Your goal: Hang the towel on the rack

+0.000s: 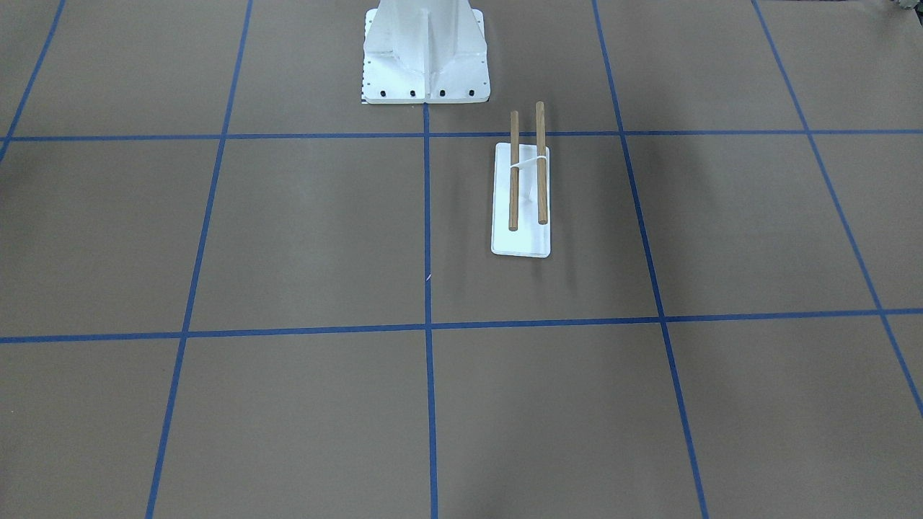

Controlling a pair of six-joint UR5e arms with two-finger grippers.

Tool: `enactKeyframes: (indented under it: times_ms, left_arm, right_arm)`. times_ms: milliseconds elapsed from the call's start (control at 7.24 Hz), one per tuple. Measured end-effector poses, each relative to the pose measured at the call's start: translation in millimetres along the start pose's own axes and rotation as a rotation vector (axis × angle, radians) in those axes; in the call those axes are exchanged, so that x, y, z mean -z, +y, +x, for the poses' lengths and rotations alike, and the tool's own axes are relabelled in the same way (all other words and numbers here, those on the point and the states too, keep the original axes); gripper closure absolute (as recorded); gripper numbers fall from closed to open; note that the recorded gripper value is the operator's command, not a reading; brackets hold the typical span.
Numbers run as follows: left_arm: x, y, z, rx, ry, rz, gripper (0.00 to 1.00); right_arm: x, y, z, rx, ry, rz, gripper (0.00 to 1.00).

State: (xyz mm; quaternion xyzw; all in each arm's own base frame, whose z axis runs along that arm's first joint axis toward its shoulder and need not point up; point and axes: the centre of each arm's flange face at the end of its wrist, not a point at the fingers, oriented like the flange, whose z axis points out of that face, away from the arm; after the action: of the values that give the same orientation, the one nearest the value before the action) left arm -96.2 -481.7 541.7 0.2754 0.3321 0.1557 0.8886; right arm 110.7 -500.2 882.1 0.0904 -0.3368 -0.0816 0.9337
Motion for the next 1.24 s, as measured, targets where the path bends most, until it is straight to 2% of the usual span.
enactKeyframes:
  times_ms: [276, 414, 691, 1105, 1243]
  left_arm:
    - [0, 0, 0, -0.002, -0.001, 0.001, 0.02]
    - [0, -1, 0, -0.004, -0.002, 0.003, 0.02]
    - [1, -3, 0, -0.013, -0.007, 0.012, 0.02]
    - [2, -3, 1, -0.018, -0.01, 0.017, 0.02]
    - [2, -4, 1, -0.019, -0.01, 0.018, 0.02]
  right_arm:
    - [-9, -4, -9, -0.009, -0.003, -0.016, 0.1]
    - [-13, -4, -12, -0.006, 0.004, -0.026, 0.15]
    - [-20, 1, -11, -0.001, 0.042, -0.048, 0.24]
    - [-29, 7, -10, 0.001, 0.066, -0.074, 0.25]
    - [-32, 6, -13, 0.006, 0.065, -0.079, 0.32]
